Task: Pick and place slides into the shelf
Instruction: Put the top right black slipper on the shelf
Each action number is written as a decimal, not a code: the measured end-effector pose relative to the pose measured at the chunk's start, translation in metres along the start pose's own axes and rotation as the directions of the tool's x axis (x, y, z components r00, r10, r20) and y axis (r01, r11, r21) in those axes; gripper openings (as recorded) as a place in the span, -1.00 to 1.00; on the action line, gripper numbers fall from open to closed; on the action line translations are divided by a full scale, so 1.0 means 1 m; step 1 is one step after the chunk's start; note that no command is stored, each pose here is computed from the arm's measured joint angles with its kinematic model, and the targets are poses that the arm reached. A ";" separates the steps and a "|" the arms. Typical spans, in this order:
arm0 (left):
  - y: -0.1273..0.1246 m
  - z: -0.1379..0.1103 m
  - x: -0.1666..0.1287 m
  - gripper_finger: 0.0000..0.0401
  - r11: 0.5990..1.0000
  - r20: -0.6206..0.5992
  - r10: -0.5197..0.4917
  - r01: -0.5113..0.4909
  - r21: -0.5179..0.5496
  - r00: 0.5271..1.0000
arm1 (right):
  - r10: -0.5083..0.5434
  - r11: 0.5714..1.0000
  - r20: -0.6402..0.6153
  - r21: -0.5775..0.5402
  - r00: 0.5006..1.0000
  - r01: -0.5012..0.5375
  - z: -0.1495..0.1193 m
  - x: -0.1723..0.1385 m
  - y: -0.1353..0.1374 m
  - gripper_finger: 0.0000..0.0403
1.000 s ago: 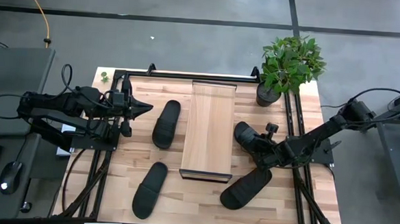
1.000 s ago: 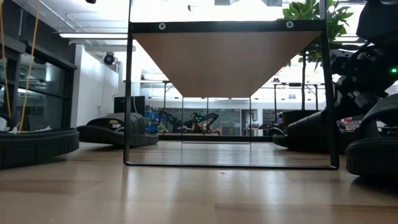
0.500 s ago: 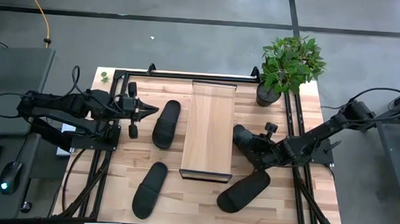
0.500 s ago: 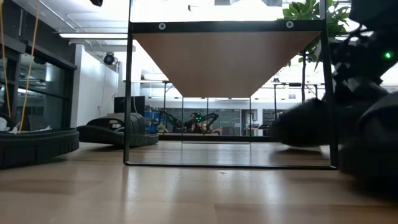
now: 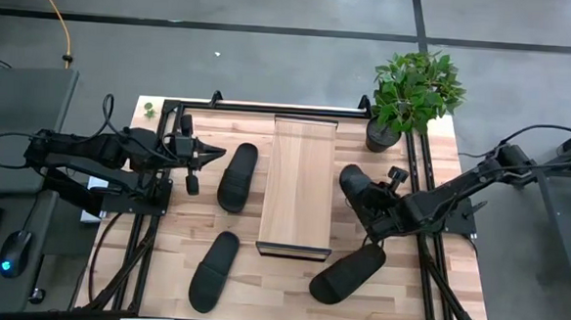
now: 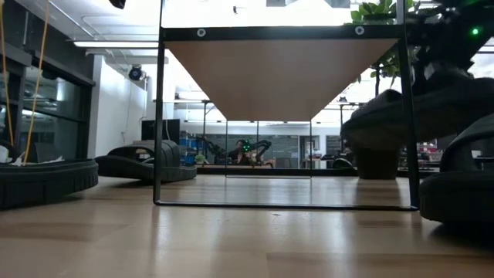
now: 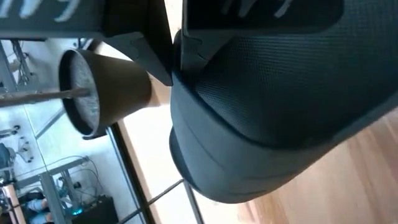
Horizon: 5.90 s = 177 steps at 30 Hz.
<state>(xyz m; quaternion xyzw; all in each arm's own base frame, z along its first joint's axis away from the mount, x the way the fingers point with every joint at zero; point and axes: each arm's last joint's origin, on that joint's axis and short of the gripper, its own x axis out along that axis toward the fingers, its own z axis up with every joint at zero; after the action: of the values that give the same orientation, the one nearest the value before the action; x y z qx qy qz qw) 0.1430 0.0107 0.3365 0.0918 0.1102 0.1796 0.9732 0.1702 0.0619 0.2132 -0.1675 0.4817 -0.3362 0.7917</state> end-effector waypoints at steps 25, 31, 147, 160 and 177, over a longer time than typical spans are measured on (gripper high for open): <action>0.000 -0.002 0.000 -0.94 0.997 -0.015 -0.002 0.003 0.071 1.000 | 0.011 0.999 0.175 -0.041 0.984 -0.004 0.041 -0.077 -0.040 -1.00; -0.001 -0.002 0.002 -0.94 0.991 -0.023 -0.008 0.011 0.133 1.000 | 0.003 0.998 0.269 -0.061 0.963 0.014 0.056 -0.091 -0.047 -1.00; -0.004 -0.002 0.009 -0.94 0.989 -0.028 -0.012 0.016 0.144 1.000 | 0.520 0.774 0.599 -0.632 0.609 -0.039 0.155 -0.010 0.023 -1.00; -0.004 -0.002 0.009 -0.94 0.989 -0.028 -0.012 0.016 0.144 1.000 | 0.549 0.763 0.586 -0.642 0.596 -0.071 0.154 -0.012 0.025 -1.00; -0.004 -0.002 0.009 -0.94 0.989 -0.028 -0.012 0.016 0.144 1.000 | 0.538 0.766 0.588 -0.640 0.604 -0.059 0.154 -0.012 0.024 -0.68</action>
<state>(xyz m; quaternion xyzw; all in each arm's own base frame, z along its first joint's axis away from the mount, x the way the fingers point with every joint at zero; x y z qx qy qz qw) 0.1524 0.0105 0.3321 0.1587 0.1367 0.1655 0.9637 0.3102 0.0783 0.2801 -0.4262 0.2121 0.0647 0.8770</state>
